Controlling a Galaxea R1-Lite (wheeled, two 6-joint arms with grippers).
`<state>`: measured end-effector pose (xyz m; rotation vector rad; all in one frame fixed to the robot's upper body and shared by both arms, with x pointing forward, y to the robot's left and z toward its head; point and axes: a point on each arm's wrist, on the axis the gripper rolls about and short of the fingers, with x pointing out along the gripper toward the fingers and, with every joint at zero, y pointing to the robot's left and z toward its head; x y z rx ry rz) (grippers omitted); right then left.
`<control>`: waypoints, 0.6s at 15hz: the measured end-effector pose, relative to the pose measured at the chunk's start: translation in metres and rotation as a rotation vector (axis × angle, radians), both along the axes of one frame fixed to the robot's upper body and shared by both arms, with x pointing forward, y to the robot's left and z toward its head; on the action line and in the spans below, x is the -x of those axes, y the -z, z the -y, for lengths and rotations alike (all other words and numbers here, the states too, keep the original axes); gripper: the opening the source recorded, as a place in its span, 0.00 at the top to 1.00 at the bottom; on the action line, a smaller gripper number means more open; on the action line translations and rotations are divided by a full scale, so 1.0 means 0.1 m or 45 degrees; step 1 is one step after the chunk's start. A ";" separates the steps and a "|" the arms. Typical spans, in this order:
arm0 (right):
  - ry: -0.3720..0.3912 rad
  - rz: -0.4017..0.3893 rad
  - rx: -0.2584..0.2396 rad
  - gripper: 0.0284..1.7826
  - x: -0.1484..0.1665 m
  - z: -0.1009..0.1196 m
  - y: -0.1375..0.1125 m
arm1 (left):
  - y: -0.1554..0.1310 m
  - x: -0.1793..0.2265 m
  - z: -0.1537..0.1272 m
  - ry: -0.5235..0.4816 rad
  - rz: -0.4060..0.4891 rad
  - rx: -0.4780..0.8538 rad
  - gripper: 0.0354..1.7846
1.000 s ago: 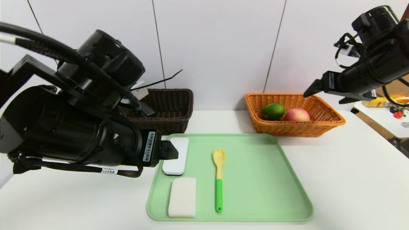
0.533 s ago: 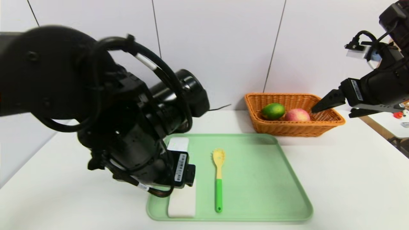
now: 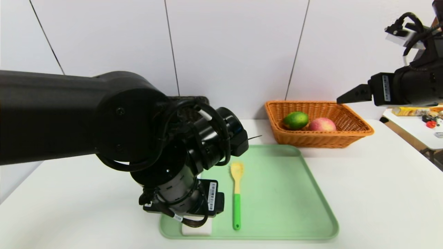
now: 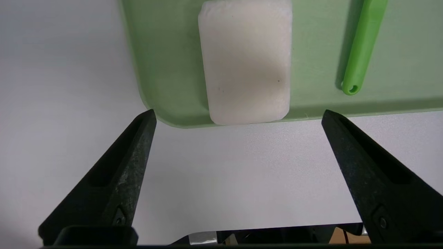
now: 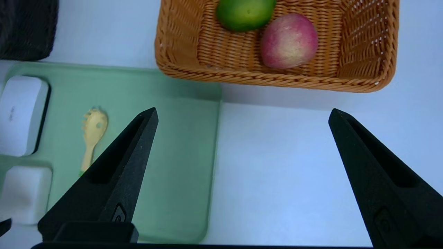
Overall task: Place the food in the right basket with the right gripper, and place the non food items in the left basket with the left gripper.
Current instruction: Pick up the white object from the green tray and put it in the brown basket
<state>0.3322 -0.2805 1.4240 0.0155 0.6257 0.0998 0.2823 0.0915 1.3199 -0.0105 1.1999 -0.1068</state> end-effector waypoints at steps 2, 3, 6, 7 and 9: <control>0.038 0.055 0.023 0.05 0.07 -0.01 0.18 | 0.02 -0.01 0.01 -0.006 -0.004 0.006 0.06; 0.054 0.091 0.025 0.05 0.13 0.00 0.25 | 0.03 -0.02 0.02 -0.006 -0.004 0.010 0.06; 0.073 0.221 0.003 0.05 0.26 0.01 0.36 | 0.07 -0.04 0.06 -0.016 -0.009 0.010 0.06; 0.082 0.262 -0.003 0.05 0.28 0.02 0.39 | 0.09 -0.04 0.06 -0.022 -0.014 0.008 0.06; 0.100 0.276 0.006 0.05 0.33 0.03 0.46 | 0.12 -0.04 0.10 -0.015 -0.022 -0.001 0.06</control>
